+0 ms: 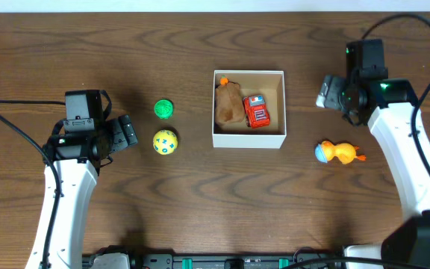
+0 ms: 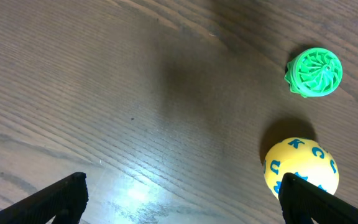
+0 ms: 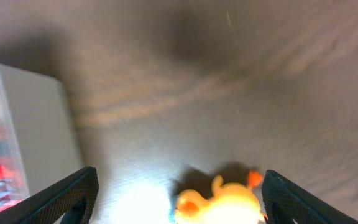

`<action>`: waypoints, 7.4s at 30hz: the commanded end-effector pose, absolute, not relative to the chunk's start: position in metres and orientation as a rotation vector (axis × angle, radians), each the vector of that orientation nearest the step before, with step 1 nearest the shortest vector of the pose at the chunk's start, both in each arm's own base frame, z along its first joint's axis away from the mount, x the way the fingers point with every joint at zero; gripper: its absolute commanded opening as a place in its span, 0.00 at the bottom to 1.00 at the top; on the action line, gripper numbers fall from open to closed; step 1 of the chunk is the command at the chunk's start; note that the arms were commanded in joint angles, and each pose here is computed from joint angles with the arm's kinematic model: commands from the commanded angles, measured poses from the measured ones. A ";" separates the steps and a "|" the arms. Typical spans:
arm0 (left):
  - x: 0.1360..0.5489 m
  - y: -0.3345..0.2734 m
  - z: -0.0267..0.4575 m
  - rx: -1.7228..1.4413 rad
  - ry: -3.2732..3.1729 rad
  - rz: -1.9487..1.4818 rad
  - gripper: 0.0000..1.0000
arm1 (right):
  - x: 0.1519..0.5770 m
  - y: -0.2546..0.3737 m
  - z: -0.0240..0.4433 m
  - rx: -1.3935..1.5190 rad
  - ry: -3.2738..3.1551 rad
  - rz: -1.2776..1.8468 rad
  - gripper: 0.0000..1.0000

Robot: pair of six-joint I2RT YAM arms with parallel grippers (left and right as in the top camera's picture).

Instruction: Pack container

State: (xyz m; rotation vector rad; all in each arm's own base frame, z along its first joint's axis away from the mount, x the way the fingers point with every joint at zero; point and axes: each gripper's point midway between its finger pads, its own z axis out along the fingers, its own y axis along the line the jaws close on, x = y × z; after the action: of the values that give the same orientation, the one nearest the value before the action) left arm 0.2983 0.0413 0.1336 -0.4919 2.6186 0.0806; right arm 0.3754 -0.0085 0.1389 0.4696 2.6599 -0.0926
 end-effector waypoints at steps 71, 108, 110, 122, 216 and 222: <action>0.303 0.043 0.139 -0.476 2.609 0.086 0.98 | 0.370 0.177 0.096 0.291 2.616 0.401 0.02; 0.322 -0.023 0.152 -0.424 2.557 -0.455 0.98 | 0.363 -0.031 0.160 0.842 2.400 0.189 0.99; 0.326 -0.026 0.158 -0.398 2.541 -0.456 0.98 | 0.361 -0.036 0.159 0.860 2.398 0.181 0.99; 0.354 -0.061 0.175 -0.082 2.610 -0.294 0.98 | 0.359 -0.037 0.157 0.868 2.408 0.177 0.99; 0.427 -0.230 0.184 0.524 2.499 -0.061 0.98 | 0.359 -0.037 0.157 0.868 2.409 0.176 0.99; 0.415 -0.144 0.175 0.271 2.701 0.043 0.98 | 0.359 -0.037 0.157 0.868 2.408 0.177 0.99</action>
State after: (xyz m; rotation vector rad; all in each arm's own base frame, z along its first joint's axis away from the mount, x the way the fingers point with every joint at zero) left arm 0.4061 -0.1892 0.1794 0.4644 2.6411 -0.0447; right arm 0.3582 -0.0364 0.1567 0.8493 2.4143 0.1687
